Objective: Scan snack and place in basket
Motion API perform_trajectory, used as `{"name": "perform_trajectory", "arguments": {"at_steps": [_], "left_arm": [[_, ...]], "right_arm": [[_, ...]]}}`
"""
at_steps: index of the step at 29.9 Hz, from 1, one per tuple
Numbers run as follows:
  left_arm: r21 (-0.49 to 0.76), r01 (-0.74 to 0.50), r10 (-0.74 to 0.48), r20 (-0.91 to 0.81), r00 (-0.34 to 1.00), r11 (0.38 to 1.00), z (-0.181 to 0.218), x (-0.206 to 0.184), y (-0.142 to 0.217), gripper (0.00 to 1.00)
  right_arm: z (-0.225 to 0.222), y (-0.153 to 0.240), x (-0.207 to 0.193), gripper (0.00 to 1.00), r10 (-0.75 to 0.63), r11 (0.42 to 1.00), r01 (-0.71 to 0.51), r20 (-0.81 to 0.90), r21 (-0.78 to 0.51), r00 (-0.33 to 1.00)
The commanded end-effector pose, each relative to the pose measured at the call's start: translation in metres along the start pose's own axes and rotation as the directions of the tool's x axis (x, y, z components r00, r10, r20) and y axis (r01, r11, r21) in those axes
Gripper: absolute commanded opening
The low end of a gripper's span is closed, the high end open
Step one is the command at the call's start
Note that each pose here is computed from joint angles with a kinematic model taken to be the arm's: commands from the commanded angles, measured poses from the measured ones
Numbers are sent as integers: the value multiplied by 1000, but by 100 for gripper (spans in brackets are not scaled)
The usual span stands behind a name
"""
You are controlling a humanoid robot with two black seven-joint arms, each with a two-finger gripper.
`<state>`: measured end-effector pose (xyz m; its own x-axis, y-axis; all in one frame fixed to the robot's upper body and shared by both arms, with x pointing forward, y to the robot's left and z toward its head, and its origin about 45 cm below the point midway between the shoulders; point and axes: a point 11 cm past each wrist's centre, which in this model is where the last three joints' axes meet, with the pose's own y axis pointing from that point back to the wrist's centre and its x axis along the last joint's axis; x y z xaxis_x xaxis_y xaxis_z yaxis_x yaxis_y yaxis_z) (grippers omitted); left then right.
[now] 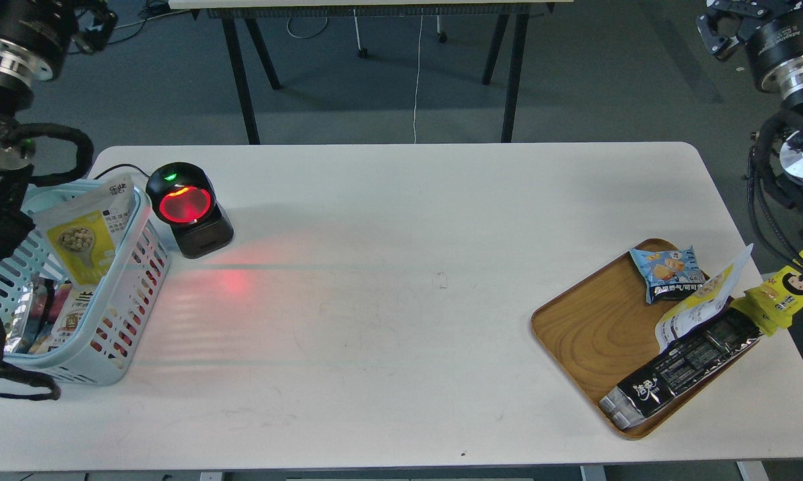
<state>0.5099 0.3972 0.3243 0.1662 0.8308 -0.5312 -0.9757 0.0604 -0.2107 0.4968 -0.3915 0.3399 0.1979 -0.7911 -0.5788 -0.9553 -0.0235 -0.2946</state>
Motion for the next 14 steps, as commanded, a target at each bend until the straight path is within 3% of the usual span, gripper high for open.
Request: {"name": "perform_trajectory", "arguments": {"at_steps": [1,5,14], "left_arm": [[9,-37,37,-105,994,999,-23,1,2,99],[16,-58,60,-184,981,998,-44,1,7,99],[54,-43,53,-192,980,998,-64,-5,10,100]], "right_arm": [[18,4,10,99,4,1000,-4,30,-23,1000],[30,9,23,99,42,999,-41,38,-25,998],[29,17,35,99,67,997,-66,24,-30,997]]}}
